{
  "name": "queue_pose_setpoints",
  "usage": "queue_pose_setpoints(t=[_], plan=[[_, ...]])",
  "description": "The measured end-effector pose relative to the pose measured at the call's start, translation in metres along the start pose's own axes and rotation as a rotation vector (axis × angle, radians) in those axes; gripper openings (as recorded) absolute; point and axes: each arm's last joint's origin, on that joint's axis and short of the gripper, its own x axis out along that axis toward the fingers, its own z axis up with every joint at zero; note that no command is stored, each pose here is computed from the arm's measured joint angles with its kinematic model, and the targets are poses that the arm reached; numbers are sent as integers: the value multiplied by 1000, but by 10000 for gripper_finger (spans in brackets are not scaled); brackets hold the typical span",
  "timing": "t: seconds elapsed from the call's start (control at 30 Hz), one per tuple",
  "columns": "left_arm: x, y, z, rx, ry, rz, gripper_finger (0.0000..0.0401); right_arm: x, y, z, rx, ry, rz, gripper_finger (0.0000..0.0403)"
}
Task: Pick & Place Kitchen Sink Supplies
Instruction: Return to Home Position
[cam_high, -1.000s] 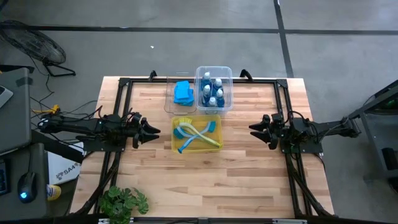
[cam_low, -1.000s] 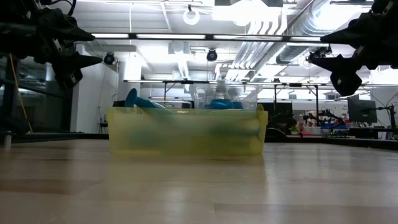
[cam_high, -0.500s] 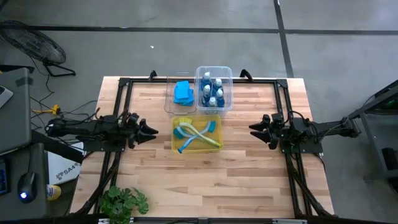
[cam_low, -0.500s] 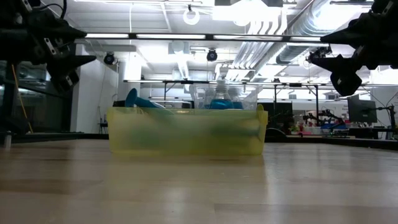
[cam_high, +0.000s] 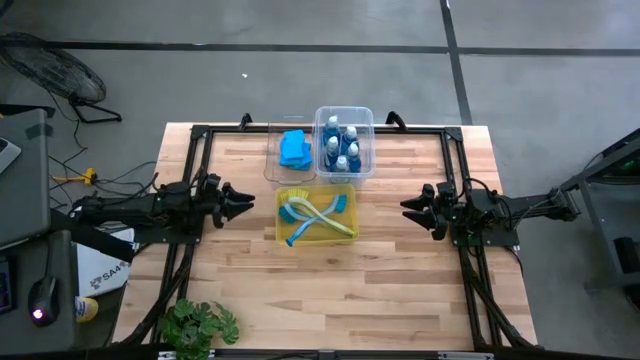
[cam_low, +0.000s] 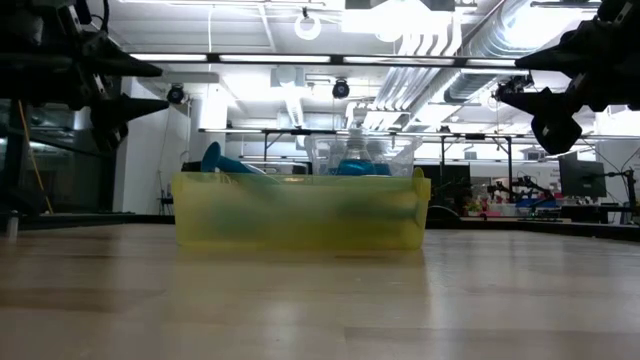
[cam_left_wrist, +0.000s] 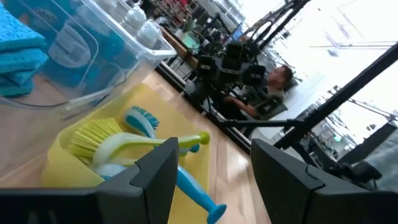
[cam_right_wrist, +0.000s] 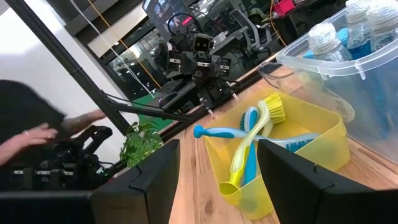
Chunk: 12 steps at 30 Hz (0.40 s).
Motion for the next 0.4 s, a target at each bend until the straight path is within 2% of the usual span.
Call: queue_pose_setpoints(t=[0.4], plan=[[0,0,0,0,0,2,197,0,0,0,0,0,0,208]])
